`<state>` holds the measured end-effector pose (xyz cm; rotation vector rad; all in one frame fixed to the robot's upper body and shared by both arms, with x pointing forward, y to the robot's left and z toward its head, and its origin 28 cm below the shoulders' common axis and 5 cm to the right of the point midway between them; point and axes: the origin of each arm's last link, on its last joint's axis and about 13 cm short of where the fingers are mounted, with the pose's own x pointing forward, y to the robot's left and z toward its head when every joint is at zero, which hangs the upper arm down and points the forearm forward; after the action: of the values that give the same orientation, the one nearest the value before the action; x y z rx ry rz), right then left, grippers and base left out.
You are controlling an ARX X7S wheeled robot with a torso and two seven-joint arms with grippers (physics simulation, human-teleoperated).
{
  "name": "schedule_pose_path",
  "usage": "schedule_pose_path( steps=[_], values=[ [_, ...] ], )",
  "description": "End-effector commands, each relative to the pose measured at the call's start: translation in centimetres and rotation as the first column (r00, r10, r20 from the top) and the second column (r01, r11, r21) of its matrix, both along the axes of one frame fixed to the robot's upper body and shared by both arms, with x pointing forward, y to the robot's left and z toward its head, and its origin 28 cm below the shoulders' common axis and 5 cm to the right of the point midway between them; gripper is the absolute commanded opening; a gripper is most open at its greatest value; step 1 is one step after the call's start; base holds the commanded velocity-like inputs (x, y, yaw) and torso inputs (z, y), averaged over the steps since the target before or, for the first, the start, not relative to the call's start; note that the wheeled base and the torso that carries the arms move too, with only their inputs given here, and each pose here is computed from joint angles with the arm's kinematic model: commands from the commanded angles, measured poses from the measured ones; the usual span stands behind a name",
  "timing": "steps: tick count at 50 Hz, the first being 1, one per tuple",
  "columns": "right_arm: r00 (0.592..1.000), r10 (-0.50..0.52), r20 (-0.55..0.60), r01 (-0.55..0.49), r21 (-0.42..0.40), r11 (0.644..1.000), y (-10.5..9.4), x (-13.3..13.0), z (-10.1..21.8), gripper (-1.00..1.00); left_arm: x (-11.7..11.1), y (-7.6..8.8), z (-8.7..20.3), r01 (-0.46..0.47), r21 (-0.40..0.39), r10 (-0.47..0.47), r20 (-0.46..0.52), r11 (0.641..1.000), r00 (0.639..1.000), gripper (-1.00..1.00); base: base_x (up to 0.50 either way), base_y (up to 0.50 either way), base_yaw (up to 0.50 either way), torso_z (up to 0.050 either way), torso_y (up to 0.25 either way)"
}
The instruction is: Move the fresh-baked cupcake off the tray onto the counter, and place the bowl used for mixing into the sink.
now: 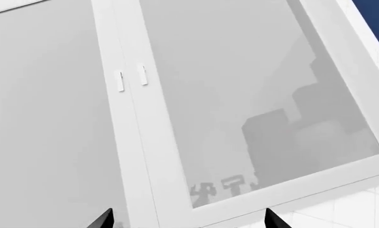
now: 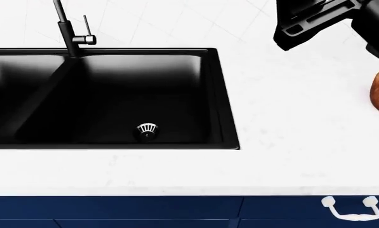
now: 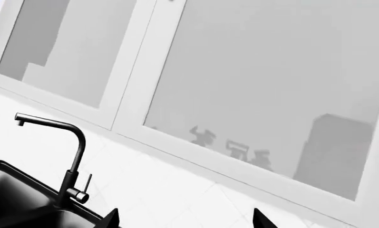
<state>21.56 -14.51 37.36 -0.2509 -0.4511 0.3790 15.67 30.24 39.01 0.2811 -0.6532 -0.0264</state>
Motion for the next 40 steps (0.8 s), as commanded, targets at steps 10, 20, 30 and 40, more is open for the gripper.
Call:
schedule_pose_path(
  steps=[10, 20, 30, 40],
  values=[
    [1.0, -0.011, -0.026, 0.011, 0.004, 1.0, -0.2, 1.4, 0.0, 1.0, -0.1, 0.2, -0.1, -0.01, -0.006, 0.01, 0.006, 1.0, 1.0, 1.0, 0.17, -0.04, 0.0, 0.0, 0.0],
    [0.998, -0.018, -0.055, 0.018, -0.009, 1.0, -0.4, 1.1, -0.1, 1.0, -0.3, 0.2, -0.1, -0.006, -0.008, 0.006, 0.011, 1.0, 1.0, 1.0, 0.16, -0.03, 0.0, 0.0, 0.0],
    [0.995, -0.059, -0.084, 0.059, -0.002, 0.998, -0.9, 2.0, 0.3, 1.0, -0.2, 0.3, -0.3, -0.009, -0.01, 0.009, 0.01, 1.0, 1.0, 1.0, 0.0, 0.0, 0.0, 0.0, 0.0],
    [0.979, -0.163, -0.124, 0.168, 0.029, 0.985, -2.9, 4.0, 0.6, 1.0, -0.3, 0.3, -0.3, -0.01, -0.01, 0.01, 0.012, 1.0, 1.0, 1.0, 0.0, 0.0, 0.0, 0.0, 0.0]
  ],
)
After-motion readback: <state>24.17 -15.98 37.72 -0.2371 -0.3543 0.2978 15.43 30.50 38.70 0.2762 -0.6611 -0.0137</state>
